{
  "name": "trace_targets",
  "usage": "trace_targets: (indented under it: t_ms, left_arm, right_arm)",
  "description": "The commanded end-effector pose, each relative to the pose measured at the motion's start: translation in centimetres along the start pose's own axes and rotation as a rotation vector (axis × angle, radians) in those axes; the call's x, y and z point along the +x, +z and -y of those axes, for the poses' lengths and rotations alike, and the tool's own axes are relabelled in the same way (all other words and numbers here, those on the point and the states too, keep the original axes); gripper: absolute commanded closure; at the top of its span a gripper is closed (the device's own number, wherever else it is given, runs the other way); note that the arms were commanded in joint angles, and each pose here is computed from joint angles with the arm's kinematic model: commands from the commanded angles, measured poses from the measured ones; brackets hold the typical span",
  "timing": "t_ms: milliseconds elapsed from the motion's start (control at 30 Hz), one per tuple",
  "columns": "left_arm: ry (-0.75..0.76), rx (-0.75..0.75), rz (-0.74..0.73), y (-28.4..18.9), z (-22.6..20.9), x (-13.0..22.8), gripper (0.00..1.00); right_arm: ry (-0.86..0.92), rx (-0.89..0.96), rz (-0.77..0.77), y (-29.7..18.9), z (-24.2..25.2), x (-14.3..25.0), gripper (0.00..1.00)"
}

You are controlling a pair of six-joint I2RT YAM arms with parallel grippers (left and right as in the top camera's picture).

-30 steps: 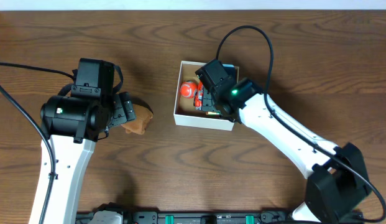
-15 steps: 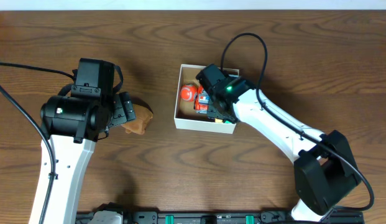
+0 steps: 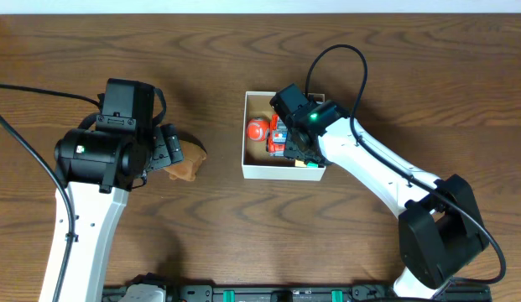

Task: Pack container
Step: 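Carry the cube with the right gripper into the box's front corner, then release the cube and lift the right gripper away to the right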

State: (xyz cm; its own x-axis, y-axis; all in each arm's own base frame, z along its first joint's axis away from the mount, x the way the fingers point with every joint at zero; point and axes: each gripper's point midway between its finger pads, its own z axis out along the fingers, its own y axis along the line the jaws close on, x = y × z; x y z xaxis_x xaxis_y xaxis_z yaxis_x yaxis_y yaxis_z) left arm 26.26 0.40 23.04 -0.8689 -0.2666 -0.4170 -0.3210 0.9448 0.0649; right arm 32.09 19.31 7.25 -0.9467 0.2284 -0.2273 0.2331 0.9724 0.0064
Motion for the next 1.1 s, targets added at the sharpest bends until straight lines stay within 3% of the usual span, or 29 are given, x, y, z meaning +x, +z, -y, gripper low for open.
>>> trace_targets:
  t_ms: [0, 133, 467, 667, 767, 867, 967, 1067]
  left_arm:
    - [-0.014, -0.007, -0.009, 0.2, -0.1, 0.1, 0.02]
    - [-0.014, -0.007, -0.009, 0.2, -0.1, 0.1, 0.02]
    - [-0.014, -0.008, -0.010, 0.2, -0.2, 0.1, 0.02]
    - [-0.010, -0.013, -0.023, 0.2, -0.3, 0.4, 0.02]
    - [-0.008, -0.019, -0.035, 0.2, -0.4, 0.7, 0.01]
    - [-0.005, -0.025, -0.049, 0.2, -0.6, 1.1, 0.01]
    - [-0.021, -0.028, -0.055, 0.3, -0.6, 1.2, 0.01]
    - [-0.138, -0.037, -0.065, 0.7, -0.6, 1.4, 0.02]
  right_arm:
    - [0.019, -0.004, 0.016, -0.3, -0.1, -0.5, 0.36]
    - [-0.010, -0.021, 0.031, -0.3, -0.5, -0.9, 0.25]
    - [-0.098, -0.069, 0.107, -1.2, -1.9, -2.8, 0.29]
    - [-0.181, -0.084, 0.283, -7.3, -2.3, -7.0, 0.28]
    - [-0.120, -0.079, 0.381, -12.5, -0.2, -9.5, 0.24]
    - [-0.038, -0.103, 0.425, -16.2, 2.9, -11.1, 0.03]
    - [0.049, -0.151, 0.407, -18.2, 7.0, -11.7, 0.01]
    - [0.063, -0.167, 0.348, -18.4, 10.7, -11.7, 0.01]
